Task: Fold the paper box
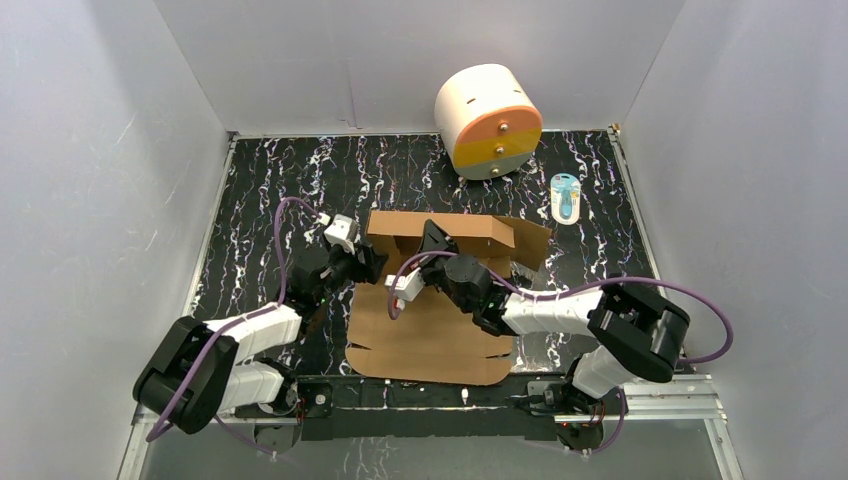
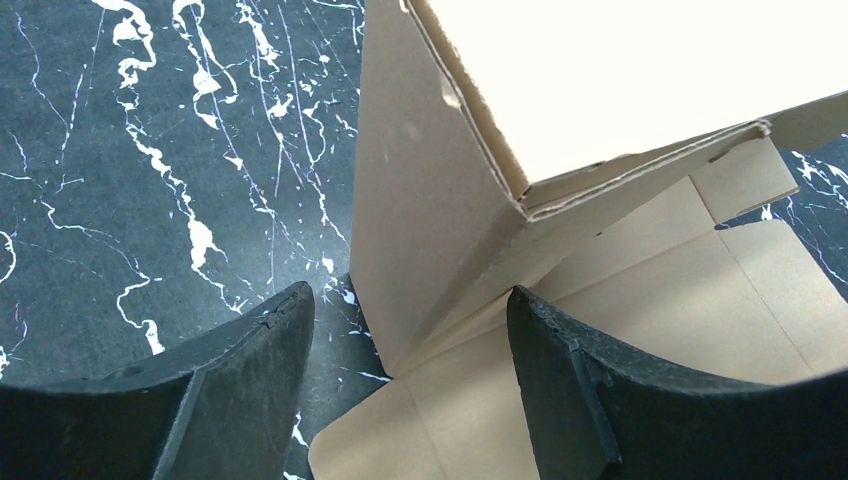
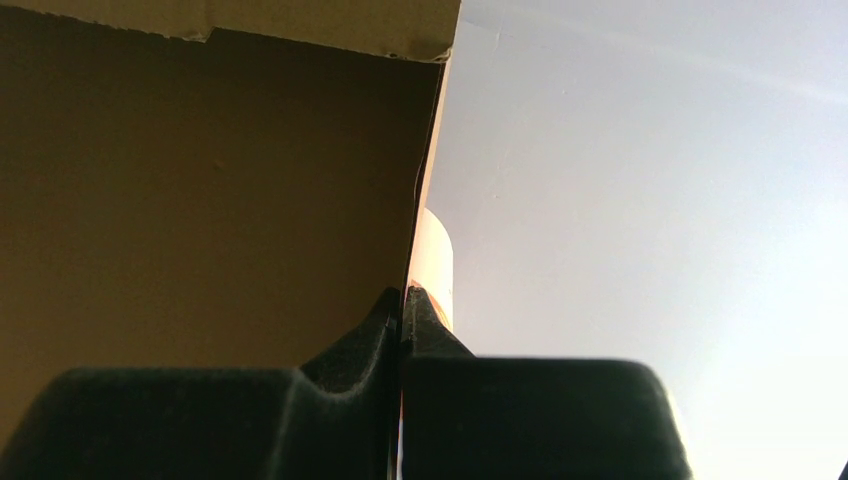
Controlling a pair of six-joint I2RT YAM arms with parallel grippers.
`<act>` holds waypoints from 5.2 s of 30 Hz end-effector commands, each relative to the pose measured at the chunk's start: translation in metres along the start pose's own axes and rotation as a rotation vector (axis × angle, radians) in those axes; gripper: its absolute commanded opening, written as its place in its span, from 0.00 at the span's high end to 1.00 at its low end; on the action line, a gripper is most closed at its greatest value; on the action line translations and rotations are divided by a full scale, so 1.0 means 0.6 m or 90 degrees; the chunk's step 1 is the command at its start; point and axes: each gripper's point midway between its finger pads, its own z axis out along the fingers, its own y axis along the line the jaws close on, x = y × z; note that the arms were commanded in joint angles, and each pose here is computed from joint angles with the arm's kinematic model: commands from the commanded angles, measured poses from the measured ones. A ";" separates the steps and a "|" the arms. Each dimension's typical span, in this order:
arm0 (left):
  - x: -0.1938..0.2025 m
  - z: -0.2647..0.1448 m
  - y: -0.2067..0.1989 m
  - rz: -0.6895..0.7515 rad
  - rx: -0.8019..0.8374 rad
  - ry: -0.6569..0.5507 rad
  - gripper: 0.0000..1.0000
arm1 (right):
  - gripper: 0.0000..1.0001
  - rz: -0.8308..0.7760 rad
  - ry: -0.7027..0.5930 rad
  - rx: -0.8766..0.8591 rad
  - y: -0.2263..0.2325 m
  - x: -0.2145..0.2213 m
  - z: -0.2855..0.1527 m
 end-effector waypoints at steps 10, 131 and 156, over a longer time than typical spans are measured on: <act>-0.034 0.015 0.001 0.039 0.003 -0.047 0.33 | 1.00 0.038 -0.051 -0.027 -0.012 -0.025 0.004; -0.055 -0.133 0.036 -0.225 -0.298 -0.041 0.16 | 0.73 0.109 -0.088 0.072 -0.090 -0.021 0.095; -0.122 -0.072 -0.114 -0.371 -0.077 0.051 0.16 | 0.07 0.681 -0.064 -0.080 -0.078 0.005 -0.100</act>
